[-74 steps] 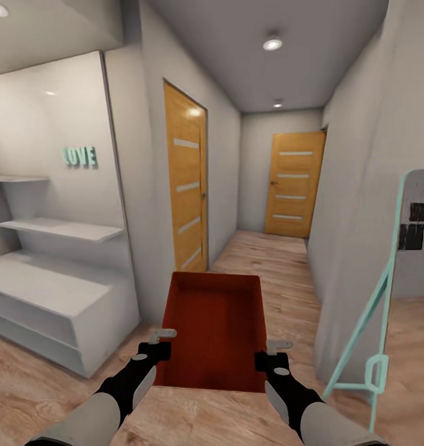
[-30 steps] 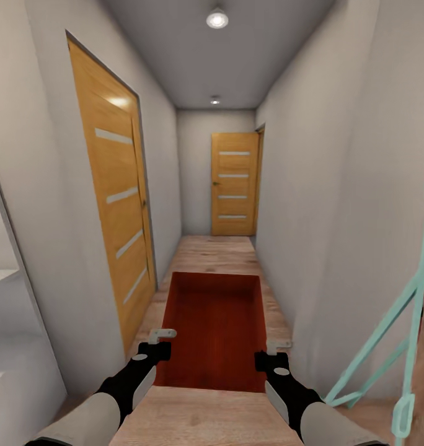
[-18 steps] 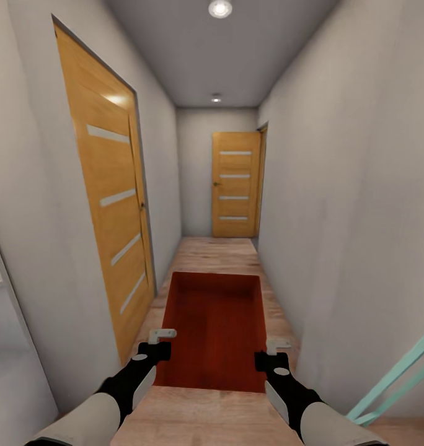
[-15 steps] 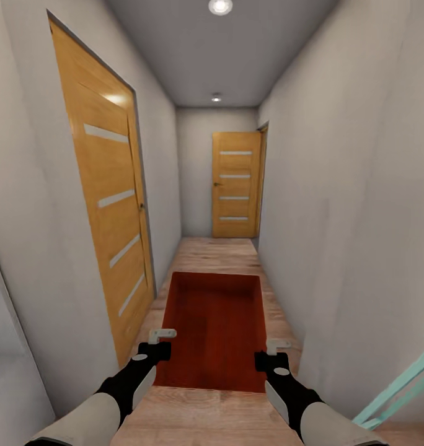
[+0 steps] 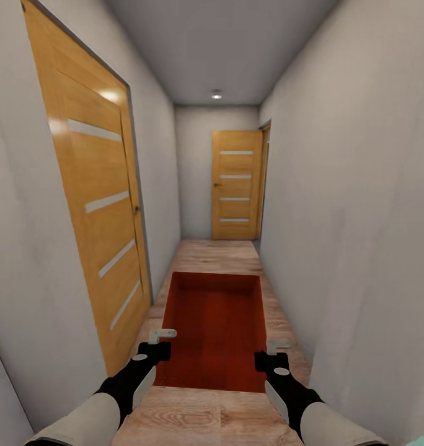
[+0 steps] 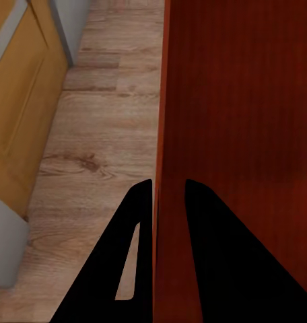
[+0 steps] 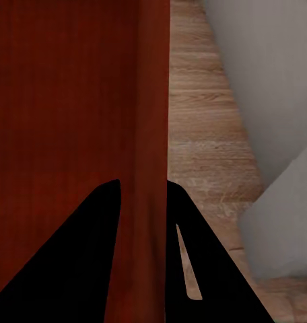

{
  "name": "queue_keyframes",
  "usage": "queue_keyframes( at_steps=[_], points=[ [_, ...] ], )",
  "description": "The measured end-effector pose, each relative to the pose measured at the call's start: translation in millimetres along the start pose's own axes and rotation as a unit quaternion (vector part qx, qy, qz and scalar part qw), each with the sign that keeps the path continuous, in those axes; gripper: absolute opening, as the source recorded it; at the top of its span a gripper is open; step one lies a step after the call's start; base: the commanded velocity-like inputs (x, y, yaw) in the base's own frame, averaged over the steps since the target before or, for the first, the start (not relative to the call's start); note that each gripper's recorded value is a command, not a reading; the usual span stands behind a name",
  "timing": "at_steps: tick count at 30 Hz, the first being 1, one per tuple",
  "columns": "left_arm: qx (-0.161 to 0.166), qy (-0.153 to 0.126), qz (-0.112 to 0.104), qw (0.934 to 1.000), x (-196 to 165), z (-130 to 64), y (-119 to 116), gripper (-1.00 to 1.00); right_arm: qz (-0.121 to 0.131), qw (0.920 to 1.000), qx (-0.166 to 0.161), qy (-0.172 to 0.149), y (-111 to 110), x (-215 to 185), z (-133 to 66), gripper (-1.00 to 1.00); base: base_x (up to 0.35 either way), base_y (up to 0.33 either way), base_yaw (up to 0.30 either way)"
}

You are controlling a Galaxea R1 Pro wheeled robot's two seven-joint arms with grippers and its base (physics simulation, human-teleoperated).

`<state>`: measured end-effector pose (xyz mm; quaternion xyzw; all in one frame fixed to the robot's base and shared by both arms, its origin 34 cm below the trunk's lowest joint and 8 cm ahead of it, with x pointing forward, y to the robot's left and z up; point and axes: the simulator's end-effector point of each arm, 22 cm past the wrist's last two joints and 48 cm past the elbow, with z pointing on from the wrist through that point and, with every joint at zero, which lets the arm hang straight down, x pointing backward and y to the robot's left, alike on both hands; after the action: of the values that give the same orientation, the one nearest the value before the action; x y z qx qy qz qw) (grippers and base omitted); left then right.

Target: Move the two storage containers from the living room to the garage. In the garage, place one container on the floor and stack the other container on top of it (either order is fine).

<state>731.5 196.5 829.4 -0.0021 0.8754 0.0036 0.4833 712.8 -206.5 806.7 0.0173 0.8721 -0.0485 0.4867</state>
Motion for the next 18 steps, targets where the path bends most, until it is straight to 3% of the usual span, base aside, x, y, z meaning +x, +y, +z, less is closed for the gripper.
queue_keyframes(
  at_steps=[18],
  points=[
    [0.0, 0.0, 0.0, 1.0, 0.2, 0.0, 0.0, -1.0, 0.0, 1.0, 0.0, 0.0, 0.0, -0.1, 0.0, -1.0, 0.324, 0.0, 0.0]
  ],
)
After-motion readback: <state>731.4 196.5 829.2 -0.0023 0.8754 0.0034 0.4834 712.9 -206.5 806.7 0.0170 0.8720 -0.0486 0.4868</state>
